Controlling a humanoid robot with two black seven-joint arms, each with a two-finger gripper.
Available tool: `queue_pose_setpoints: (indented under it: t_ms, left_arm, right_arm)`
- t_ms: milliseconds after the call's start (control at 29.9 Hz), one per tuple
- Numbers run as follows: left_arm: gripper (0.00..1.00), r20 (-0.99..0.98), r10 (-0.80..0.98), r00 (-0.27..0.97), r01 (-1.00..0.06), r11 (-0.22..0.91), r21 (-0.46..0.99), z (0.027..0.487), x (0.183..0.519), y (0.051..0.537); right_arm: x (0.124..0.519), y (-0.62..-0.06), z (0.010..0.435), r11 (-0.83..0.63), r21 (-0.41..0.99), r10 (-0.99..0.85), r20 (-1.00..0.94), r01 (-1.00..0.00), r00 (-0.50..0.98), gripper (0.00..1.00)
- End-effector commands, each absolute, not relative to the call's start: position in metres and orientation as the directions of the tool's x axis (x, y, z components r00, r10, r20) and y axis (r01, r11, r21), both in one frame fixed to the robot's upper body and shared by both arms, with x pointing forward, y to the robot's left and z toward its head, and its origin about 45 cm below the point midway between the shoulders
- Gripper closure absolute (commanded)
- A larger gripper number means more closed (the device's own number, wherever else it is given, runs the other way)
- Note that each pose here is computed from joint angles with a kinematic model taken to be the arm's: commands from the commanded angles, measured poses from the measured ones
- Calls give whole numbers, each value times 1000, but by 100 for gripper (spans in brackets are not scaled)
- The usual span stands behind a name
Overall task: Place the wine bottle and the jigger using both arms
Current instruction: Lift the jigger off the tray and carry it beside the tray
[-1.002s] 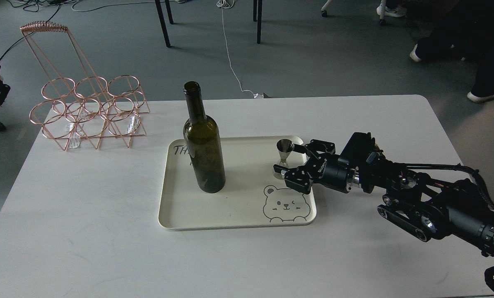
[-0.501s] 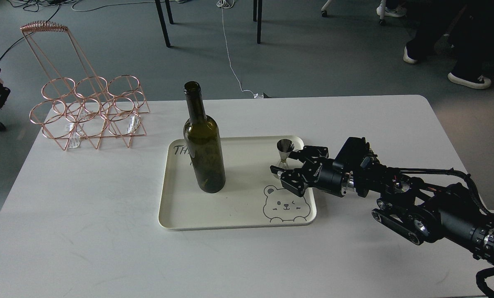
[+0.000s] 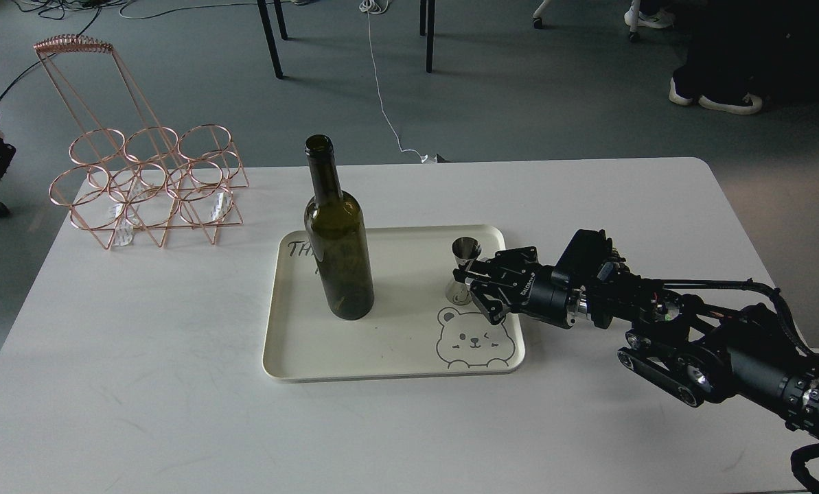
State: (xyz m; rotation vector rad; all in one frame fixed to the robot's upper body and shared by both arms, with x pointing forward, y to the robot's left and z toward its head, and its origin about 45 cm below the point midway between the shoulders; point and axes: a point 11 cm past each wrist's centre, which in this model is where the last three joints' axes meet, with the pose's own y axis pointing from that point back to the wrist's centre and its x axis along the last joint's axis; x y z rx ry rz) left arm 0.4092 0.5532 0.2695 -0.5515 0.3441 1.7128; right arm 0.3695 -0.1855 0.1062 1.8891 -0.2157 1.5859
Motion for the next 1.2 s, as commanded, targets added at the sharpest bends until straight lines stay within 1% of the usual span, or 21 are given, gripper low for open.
queue_pose_setpoints:
  t_ms: [0, 67, 234, 401, 534, 668, 802, 902, 969, 1169]
  left_arm:
    - [1, -535, 832, -146, -974, -215, -69, 269, 409, 553]
    - [1, -535, 832, -146, -974, -215, -69, 269, 409, 553]
    - [1, -535, 832, -144, -974, -214, -70, 270, 409, 553]
    - [1, -534, 833, -145, -974, -216, -73, 271, 409, 554]
    - [1, -532, 834, -144, -973, -217, -76, 273, 409, 556]
    - [1, -518, 841, -153, -969, -231, -88, 284, 405, 566]
    - [1, -516, 843, -153, -968, -232, -92, 286, 405, 567]
    - [1, -518, 842, -150, -969, -228, -90, 285, 405, 566]
    - [1, -519, 842, -150, -970, -228, -89, 284, 406, 565]
    - [1, -519, 842, -147, -971, -223, -88, 284, 406, 564]
  right_arm:
    - [370, -184, 106, -774, 367, 274, 929, -516, 251, 93]
    - [371, -183, 108, -777, 361, 272, 932, -516, 242, 96]
    - [378, -178, 120, -790, 318, 253, 948, -524, 194, 97]
    - [401, -182, 153, -788, 231, 207, 972, -571, 107, 97]
    - [419, -209, 185, -751, 154, 155, 986, -642, 55, 97]
    - [422, -262, 204, -679, 149, 175, 984, -719, 37, 97]
    - [405, -323, 197, -573, 185, 156, 981, -798, 115, 97]
    - [388, -360, 185, -507, 208, 157, 977, -837, 148, 97]
    - [376, -372, 175, -480, 206, 138, 978, -853, 159, 97]
    - [343, -389, 137, -407, 270, 44, 960, -872, 276, 97]
